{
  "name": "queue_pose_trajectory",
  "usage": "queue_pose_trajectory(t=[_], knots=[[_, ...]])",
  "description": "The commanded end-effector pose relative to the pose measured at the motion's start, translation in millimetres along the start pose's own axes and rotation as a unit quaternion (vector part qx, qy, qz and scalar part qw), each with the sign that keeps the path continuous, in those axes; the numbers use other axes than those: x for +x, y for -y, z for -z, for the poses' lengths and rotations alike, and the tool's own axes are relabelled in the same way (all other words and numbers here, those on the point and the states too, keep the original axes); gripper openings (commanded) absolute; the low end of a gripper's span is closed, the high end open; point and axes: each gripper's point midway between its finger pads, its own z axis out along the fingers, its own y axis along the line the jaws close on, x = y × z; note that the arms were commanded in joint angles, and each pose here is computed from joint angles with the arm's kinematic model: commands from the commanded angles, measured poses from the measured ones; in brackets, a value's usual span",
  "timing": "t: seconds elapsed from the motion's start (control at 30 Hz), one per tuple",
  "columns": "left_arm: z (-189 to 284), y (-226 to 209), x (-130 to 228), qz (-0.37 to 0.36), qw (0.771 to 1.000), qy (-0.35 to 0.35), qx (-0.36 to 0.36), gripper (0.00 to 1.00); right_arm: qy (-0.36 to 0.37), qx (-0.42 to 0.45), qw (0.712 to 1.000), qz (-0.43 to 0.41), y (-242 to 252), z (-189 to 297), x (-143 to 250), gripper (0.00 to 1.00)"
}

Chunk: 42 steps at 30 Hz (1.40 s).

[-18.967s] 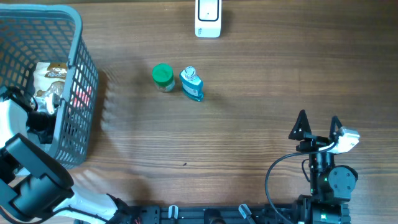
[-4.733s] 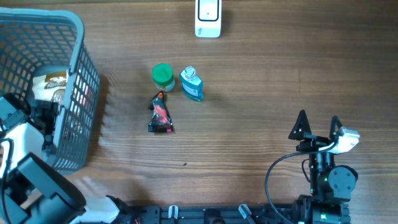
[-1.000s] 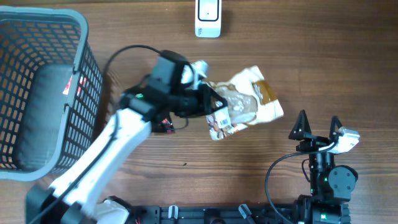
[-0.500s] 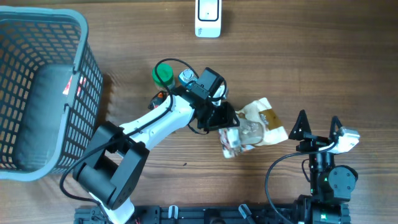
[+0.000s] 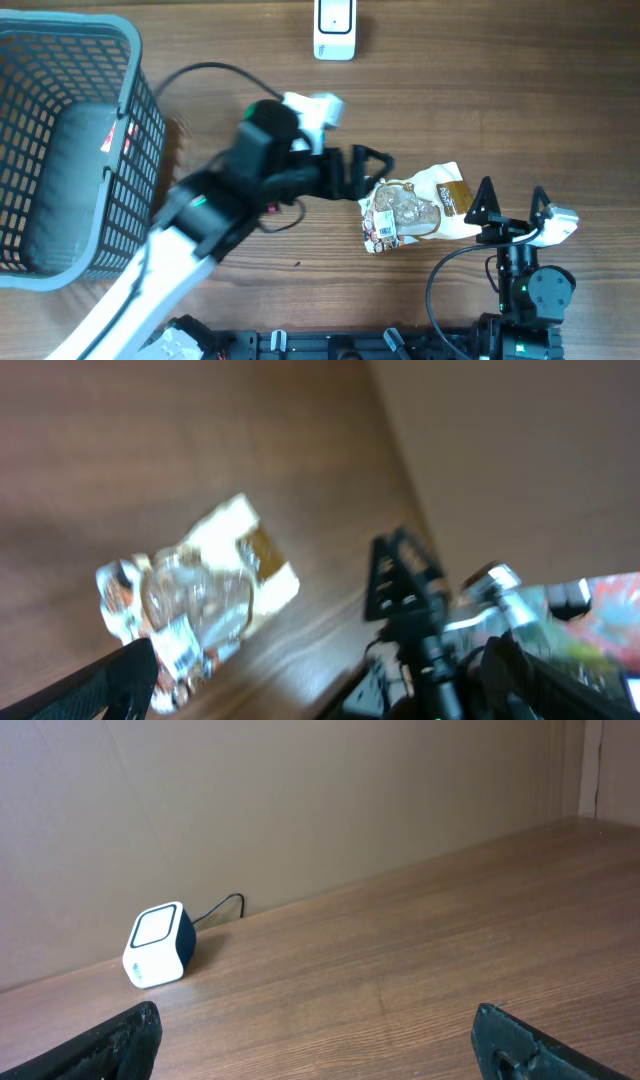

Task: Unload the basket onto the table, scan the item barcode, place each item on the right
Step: 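Carry the nut bag right and drop it near the right gripper, then reach the left gripper into the basket and grasp the red Kleenex pack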

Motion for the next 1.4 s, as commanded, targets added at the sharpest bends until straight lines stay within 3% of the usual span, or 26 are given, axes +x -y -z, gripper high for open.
queue_pose_trajectory(t=[0.0, 0.1, 0.2, 0.27, 0.4, 0.53, 0.67, 0.77, 0.83, 0.93, 1.0, 1.07, 1.1, 1.2, 1.3, 1.37], knots=[[62, -14, -50, -0.018, 0.991, 0.125, -0.052, 1.00, 0.003, -0.008, 1.000, 0.009, -3, 0, -1, 1.00], [134, -27, -92, -0.014, 0.968, 0.224, -0.113, 1.00, 0.003, -0.008, 1.000, 0.009, -3, 0, -1, 1.00], [245, -65, -134, 0.047, 0.901, 0.352, -0.250, 1.00, 0.003, -0.008, 1.000, 0.008, -3, 0, -1, 1.00], [300, -93, -145, 0.100, 0.863, 0.394, -0.301, 1.00, 0.003, -0.008, 1.000, 0.009, -3, 0, -1, 1.00], [357, -191, -145, 0.232, 0.818, 0.405, -0.336, 1.00, 0.003, -0.008, 1.000, 0.009, -3, 0, -1, 1.00], [359, -284, -123, 0.360, 0.786, 0.355, -0.355, 1.00, 0.003, -0.008, 1.000, 0.009, -3, 0, -1, 1.00], [329, -357, -120, 0.393, 0.790, 0.289, -0.372, 1.00, 0.003, -0.008, 1.000, 0.008, -3, 0, -1, 1.00], [311, -395, -108, 0.408, 0.768, 0.247, -0.427, 1.00, 0.003, -0.008, 1.000, 0.009, -3, 0, -1, 1.00], [291, -406, -108, 0.404, 0.769, 0.221, -0.443, 1.00, 0.003, -0.008, 1.000, 0.009, -3, 0, -1, 1.00], [266, -410, -113, 0.350, 0.792, 0.176, -0.469, 1.00, 0.003, -0.008, 1.000, 0.008, -3, 0, -1, 1.00], [262, -417, -112, 0.276, 0.797, 0.125, -0.523, 1.00, 0.003, -0.008, 1.000, 0.009, -3, 0, -1, 1.00], [274, -427, -105, 0.243, 0.768, 0.092, -0.586, 1.00, 0.003, -0.008, 1.000, 0.008, -3, 0, -1, 1.00], [276, -430, -102, 0.227, 0.766, 0.075, -0.597, 1.00, 0.003, -0.008, 1.000, 0.009, -3, 0, -1, 1.00], [274, -436, -102, 0.193, 0.784, 0.049, -0.588, 1.00, 0.003, -0.008, 1.000, 0.008, -3, 0, -1, 1.00], [254, -434, -104, 0.124, 0.840, 0.004, -0.529, 1.00, 0.003, -0.008, 1.000, 0.009, -3, 0, -1, 1.00], [242, -434, -106, 0.087, 0.863, -0.014, -0.497, 1.00, 0.003, -0.008, 1.000, 0.009, -3, 0, -1, 1.00]])
